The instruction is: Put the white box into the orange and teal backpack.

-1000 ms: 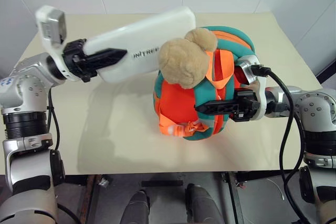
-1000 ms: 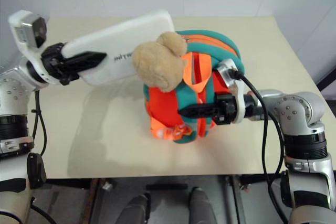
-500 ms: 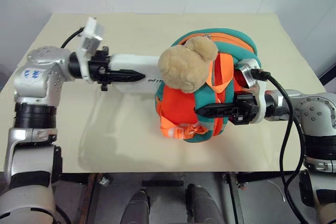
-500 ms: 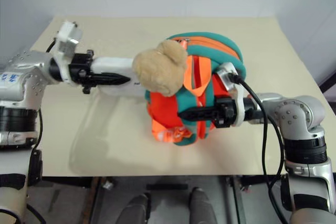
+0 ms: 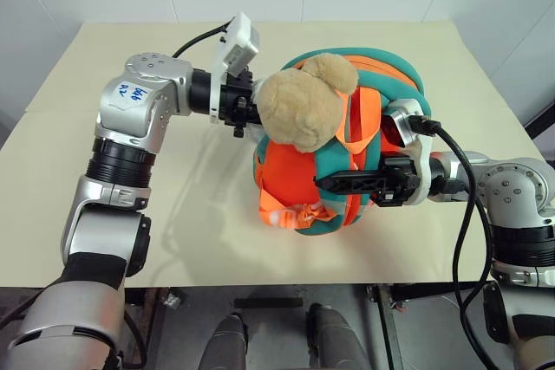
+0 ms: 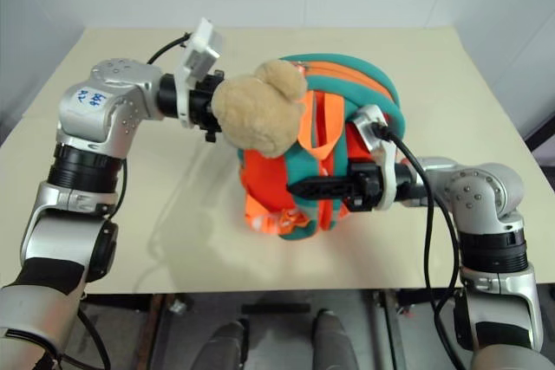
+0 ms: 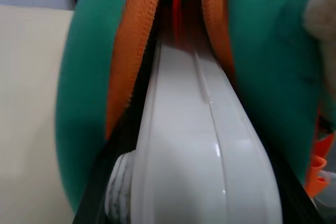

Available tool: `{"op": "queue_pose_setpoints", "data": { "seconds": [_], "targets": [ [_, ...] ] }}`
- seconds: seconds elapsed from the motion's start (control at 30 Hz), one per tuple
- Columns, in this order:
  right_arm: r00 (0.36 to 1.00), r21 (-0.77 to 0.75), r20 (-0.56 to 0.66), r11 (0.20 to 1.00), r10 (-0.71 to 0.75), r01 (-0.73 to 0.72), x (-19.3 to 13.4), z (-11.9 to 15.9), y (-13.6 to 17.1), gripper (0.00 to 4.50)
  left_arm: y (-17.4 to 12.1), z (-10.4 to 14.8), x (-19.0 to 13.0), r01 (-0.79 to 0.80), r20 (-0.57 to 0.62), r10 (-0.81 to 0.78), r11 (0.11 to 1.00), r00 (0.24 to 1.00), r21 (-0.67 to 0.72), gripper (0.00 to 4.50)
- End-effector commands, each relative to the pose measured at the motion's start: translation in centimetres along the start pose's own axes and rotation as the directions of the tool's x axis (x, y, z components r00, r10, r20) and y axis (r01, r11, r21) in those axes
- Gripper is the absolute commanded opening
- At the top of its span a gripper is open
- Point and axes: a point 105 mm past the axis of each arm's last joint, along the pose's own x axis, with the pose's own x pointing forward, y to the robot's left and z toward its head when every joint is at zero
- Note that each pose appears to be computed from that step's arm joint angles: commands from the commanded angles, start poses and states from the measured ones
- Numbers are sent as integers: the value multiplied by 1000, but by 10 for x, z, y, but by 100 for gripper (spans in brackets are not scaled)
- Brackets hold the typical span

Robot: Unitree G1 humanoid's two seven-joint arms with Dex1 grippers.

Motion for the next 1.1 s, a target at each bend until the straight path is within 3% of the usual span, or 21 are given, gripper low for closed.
{"op": "queue_pose_setpoints", "data": {
  "seconds": [0.03,0.23,0.57,0.8,0.97,1.1],
  "targets": [
    [1000,-36,8,999,28,-28,6,3,6,9,-4,12,17,40,-35,-37,994,999,103,152],
    [999,-39,22,999,24,-23,8,1,6,9,-8,8,20,72,-68,-64,991,996,113,152],
    [999,-40,30,999,19,-18,9,1,6,9,-15,26,4,86,18,-88,993,996,86,449],
    [999,-43,30,999,22,-20,10,2,5,9,-34,39,-25,186,84,-188,982,979,30,449],
    [999,-43,30,999,20,-19,11,2,4,9,-31,35,-49,140,44,-141,990,989,28,449],
    [999,-46,29,999,19,-18,12,2,3,9,-31,38,-72,112,81,-113,993,990,24,449]
  ]
}}
